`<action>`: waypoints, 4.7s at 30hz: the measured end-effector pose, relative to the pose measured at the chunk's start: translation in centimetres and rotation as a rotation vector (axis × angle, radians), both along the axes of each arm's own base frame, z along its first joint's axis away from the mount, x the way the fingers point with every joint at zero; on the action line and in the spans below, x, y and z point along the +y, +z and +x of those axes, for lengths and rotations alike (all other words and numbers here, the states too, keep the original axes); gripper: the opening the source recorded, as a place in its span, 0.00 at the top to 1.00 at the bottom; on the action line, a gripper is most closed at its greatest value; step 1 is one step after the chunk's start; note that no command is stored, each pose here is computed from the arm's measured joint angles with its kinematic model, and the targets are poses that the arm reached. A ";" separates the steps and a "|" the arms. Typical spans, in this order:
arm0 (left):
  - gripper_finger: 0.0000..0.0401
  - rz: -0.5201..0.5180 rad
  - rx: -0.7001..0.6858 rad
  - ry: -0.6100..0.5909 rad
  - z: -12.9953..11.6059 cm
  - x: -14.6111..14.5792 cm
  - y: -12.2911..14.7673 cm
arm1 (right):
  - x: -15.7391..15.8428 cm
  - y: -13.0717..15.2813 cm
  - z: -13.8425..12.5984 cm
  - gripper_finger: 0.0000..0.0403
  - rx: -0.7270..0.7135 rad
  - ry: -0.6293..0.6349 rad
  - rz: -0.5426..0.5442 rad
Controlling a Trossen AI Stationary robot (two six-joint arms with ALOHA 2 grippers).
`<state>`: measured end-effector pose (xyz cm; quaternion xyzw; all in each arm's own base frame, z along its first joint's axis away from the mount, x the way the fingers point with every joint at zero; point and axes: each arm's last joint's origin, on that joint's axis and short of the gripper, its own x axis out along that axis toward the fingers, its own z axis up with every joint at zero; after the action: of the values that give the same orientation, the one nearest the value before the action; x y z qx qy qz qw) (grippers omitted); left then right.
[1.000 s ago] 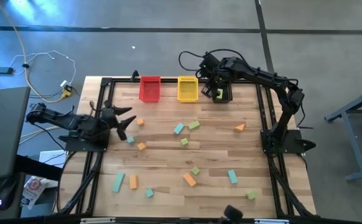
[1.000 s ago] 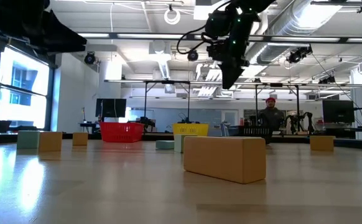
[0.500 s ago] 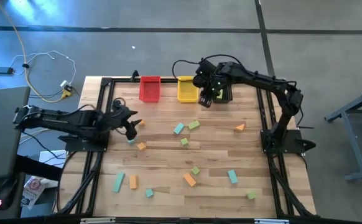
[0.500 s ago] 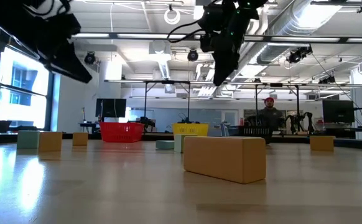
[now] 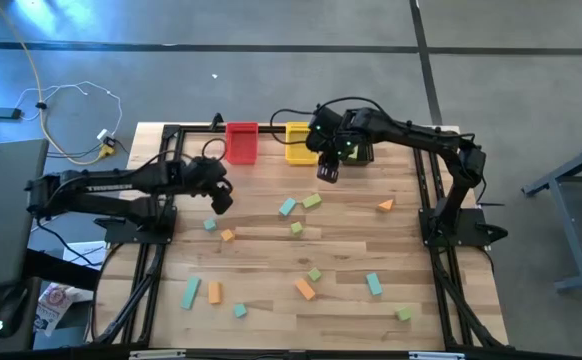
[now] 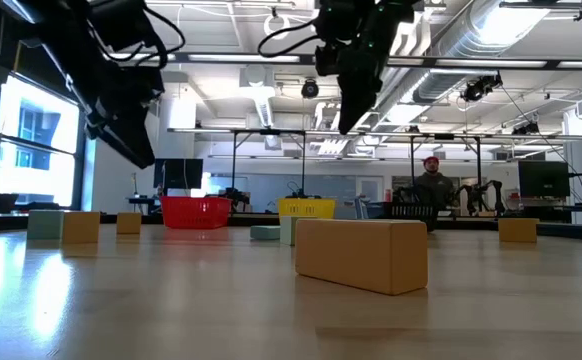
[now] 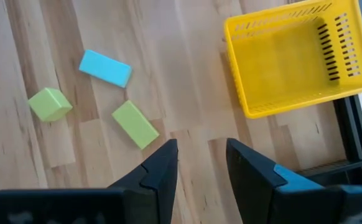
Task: Sort & place blocks by color
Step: Put the orange block into the red bin, then put the blue block into the yellow bin
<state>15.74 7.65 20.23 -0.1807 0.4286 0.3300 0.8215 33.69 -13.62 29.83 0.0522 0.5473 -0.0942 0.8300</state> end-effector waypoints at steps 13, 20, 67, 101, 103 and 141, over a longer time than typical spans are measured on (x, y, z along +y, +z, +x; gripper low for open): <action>0.50 -0.150 0.235 -0.003 1.6 1.9 -2.4 | 0.1 0.0 0.0 0.69 0.000 0.003 0.000; 0.50 -0.203 0.292 -0.011 2.1 2.1 -3.8 | 0.1 0.0 0.0 0.69 0.000 0.003 0.000; 0.74 0.015 0.084 -0.141 4.3 3.3 -2.5 | 0.0 0.2 0.4 0.69 -0.039 0.003 -0.017; 0.71 0.112 -0.057 0.248 0.8 13.3 -4.4 | 4.1 -3.5 5.8 0.69 -0.099 0.201 -0.079; 0.70 0.099 -0.071 0.271 0.8 13.3 -4.4 | 4.4 -4.7 6.2 0.69 -0.054 0.237 -0.074; 0.46 0.047 -0.023 0.060 2.3 11.0 0.6 | 4.7 -7.7 7.8 0.47 -0.050 0.773 -0.194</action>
<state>18.05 18.61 20.79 -0.1778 0.4055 0.3626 0.8201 41.52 -8.91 22.13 -0.2340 0.4946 0.1749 0.8185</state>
